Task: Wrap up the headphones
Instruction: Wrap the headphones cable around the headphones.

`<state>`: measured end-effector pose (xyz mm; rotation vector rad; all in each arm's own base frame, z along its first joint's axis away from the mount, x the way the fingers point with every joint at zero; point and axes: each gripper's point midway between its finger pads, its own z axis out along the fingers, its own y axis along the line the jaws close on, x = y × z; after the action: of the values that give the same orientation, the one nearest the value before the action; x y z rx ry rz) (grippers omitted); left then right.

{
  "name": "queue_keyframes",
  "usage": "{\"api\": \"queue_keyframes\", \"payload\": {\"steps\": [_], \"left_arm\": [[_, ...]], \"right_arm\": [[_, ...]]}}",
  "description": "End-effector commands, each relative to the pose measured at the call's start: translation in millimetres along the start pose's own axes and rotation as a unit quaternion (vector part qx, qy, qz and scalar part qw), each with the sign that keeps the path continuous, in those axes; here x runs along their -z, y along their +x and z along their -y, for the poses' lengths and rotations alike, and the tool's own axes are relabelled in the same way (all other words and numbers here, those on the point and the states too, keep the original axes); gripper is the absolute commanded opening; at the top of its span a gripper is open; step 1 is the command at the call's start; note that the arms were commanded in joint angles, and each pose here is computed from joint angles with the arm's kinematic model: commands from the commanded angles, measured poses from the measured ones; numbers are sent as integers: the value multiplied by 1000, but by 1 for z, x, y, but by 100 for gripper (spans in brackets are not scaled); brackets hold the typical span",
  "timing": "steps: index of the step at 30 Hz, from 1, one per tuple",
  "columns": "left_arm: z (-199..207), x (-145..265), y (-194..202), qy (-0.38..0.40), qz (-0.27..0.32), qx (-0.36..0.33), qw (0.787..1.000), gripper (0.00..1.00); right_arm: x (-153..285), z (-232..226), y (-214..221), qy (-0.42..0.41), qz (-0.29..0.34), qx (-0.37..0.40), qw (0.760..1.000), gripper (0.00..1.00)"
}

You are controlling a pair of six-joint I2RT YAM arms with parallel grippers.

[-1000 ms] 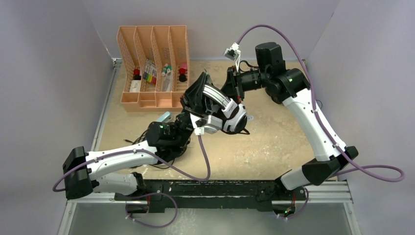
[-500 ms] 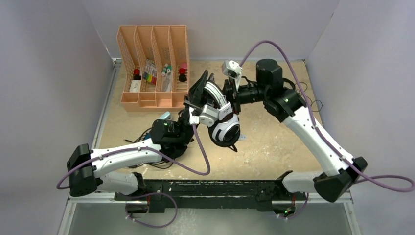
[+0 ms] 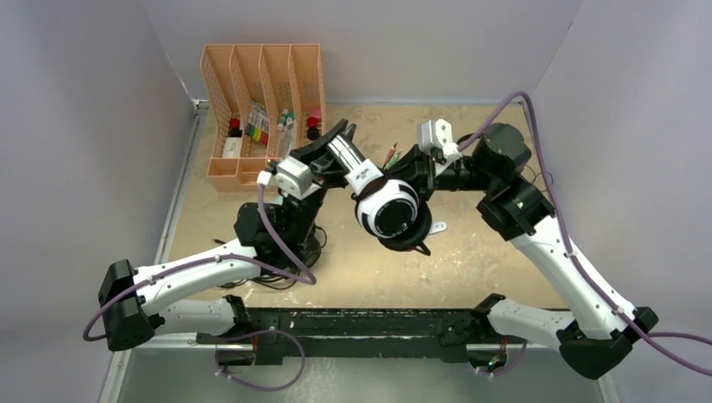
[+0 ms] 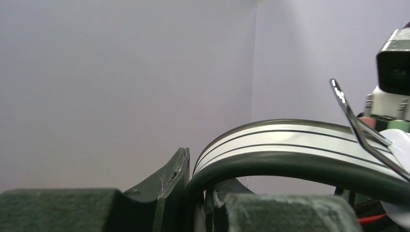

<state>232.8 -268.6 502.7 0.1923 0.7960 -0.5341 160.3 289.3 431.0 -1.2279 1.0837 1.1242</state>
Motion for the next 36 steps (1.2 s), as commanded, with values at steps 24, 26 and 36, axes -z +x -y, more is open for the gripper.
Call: {"api": "queue_keyframes", "payload": {"steps": [24,26,36], "left_arm": [[-54,-70,65,95,-147,580,796,0],[-53,-71,76,78,-173,584,789,0],[-18,-52,52,223,-184,595,750,0]], "right_arm": [[12,75,-23,262,44,-251,931,0],[16,81,-20,283,38,-247,926,0],[5,60,-50,200,40,-229,952,0]]}}
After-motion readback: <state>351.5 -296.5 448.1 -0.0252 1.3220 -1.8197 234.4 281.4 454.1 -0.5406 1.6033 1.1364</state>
